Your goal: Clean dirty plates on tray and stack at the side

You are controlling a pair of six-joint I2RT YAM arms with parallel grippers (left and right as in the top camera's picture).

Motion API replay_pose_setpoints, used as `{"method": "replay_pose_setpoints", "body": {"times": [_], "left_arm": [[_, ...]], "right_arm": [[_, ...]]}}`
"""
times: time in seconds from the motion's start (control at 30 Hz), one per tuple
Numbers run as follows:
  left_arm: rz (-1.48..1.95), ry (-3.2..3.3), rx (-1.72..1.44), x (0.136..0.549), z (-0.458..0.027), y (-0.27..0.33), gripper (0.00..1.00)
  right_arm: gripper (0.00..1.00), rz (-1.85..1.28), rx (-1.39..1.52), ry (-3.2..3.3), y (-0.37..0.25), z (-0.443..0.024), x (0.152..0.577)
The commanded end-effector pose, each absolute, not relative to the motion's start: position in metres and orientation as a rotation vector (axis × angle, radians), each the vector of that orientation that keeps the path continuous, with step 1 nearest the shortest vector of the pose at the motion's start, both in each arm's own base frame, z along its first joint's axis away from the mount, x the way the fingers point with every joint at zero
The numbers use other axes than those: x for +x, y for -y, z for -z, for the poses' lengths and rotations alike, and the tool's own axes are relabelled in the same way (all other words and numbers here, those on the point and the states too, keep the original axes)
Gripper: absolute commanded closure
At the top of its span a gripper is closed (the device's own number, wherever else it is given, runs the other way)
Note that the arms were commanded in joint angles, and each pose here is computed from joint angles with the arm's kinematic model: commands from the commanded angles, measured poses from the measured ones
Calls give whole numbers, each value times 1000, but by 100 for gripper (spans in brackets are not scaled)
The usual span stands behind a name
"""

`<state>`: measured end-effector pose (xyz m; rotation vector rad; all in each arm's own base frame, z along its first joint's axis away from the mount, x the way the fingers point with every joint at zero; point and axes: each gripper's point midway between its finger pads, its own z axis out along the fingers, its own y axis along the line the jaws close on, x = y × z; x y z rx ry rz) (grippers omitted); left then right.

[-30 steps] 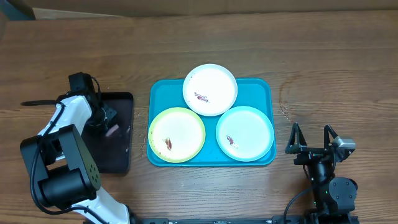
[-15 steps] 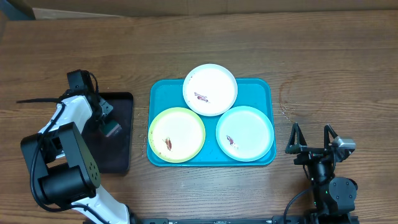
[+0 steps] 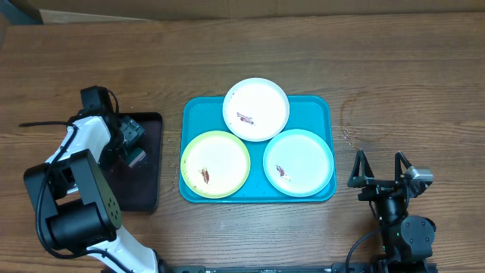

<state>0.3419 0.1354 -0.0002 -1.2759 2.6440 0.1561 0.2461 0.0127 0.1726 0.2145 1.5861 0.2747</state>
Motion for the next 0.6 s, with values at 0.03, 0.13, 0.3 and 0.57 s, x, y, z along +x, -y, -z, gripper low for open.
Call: {"method": "replay_pose_setpoints", "body": {"times": [0.03, 0.13, 0.3, 0.57], "left_arm": [[-62, -2807, -1315, 313, 25, -110, 18], [3, -2833, -1326, 310, 25, -100, 68], [33, -2838, -1329, 310, 25, -97, 96], [33, -2843, -1330, 309, 25, -97, 0]], "right_arm": [[0, -274, 210, -1585, -13, -170, 246], [0, -274, 210, -1585, -13, -170, 246], [0, -274, 210, -1585, -13, -170, 246], [0, -274, 210, -1585, -13, -170, 246]]}}
